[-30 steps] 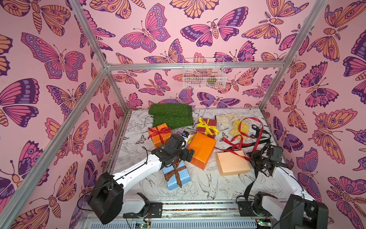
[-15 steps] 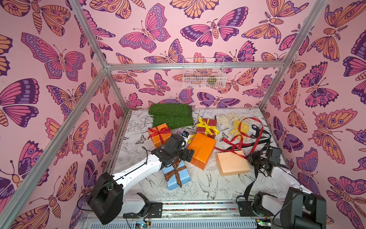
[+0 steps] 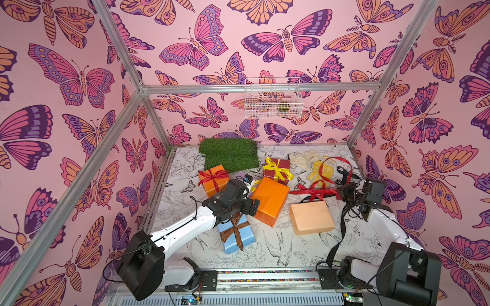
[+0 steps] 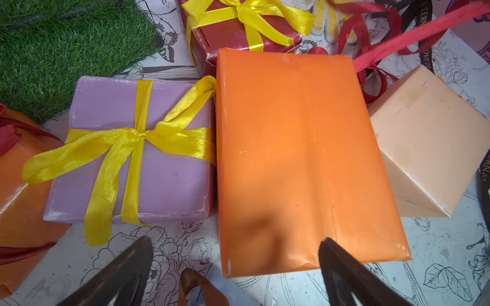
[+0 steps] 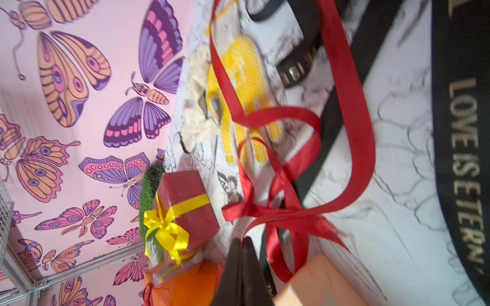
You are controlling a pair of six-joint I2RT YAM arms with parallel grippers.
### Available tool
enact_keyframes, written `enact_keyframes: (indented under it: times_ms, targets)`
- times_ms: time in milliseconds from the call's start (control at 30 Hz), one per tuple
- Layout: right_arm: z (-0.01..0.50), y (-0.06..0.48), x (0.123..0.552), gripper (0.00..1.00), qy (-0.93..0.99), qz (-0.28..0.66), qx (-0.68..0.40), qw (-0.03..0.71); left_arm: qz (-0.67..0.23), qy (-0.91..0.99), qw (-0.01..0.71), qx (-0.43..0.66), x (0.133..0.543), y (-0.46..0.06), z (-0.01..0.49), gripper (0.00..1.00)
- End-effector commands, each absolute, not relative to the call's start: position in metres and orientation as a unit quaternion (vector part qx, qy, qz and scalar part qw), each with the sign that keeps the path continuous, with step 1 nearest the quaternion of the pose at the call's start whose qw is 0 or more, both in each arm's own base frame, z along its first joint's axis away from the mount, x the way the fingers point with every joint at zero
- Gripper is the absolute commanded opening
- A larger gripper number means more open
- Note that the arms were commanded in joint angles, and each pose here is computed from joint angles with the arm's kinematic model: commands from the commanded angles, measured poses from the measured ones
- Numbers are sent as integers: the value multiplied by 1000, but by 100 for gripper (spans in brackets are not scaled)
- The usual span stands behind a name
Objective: Untie the ribbon bows on the gift boxes
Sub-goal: Pick up the ribbon from the gift box, then place the ribbon at the center of the board.
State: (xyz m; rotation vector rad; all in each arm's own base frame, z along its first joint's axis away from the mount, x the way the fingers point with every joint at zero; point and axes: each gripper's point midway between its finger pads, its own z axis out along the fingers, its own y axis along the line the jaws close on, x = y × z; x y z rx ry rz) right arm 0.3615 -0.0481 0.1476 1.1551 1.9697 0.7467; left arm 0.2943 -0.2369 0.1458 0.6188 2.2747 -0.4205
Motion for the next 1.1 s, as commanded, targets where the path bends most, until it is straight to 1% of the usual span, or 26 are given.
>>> enact_keyframes:
  times_ms: [0, 33, 100, 233, 267, 300, 333, 367, 433, 467, 567, 600, 633, 667, 800, 833, 933, 1067]
  targets:
    - [169, -78, 387, 0, 763, 234, 438, 413, -167, 878, 381, 236, 297, -235, 156, 99]
    - [170, -82, 393, 0, 764, 229, 437, 416, -172, 872, 395, 233, 296, -234, 169, 99]
    - [170, -87, 407, 0, 774, 222, 430, 409, -174, 870, 400, 229, 295, -232, 176, 100]
    - [162, -88, 418, 0, 789, 218, 417, 394, -170, 872, 403, 220, 294, -228, 185, 100]
    - [159, -84, 419, 5, 798, 220, 407, 386, -167, 873, 404, 217, 294, -226, 188, 100]
    - [156, -79, 420, 19, 812, 219, 391, 374, -163, 874, 406, 213, 295, -224, 190, 100]
    - [154, -74, 420, 30, 827, 215, 374, 360, -159, 874, 407, 210, 294, -221, 192, 100]
    - [149, -68, 417, 38, 846, 204, 358, 339, -154, 876, 407, 208, 295, -219, 193, 100]
    - [147, -59, 411, 49, 875, 175, 322, 316, -143, 880, 405, 204, 296, -216, 195, 100]
    - [148, -56, 407, 53, 889, 148, 306, 308, -136, 883, 401, 200, 298, -213, 195, 100]
    - [160, -44, 396, 72, 919, 60, 242, 306, -129, 895, 388, 176, 303, -204, 191, 100]
    - [165, -35, 395, 77, 923, 54, 222, 310, -129, 899, 383, 168, 304, -201, 190, 100]
    - [169, -22, 395, 80, 926, 63, 202, 313, -128, 903, 379, 159, 306, -197, 190, 100]
    - [175, -4, 394, 81, 927, 85, 178, 318, -125, 907, 375, 148, 306, -191, 190, 100]
    - [196, 76, 381, 73, 922, 204, 78, 319, -114, 926, 347, 93, 303, -164, 184, 100]
    - [200, 93, 376, 71, 922, 218, 52, 315, -115, 932, 335, 78, 300, -158, 180, 100]
    - [207, 153, 352, 69, 918, 265, -37, 292, -125, 944, 304, 36, 284, -147, 160, 97]
    - [215, 235, 314, 64, 887, 359, -141, 255, -98, 954, 282, -7, 256, -121, 133, 96]
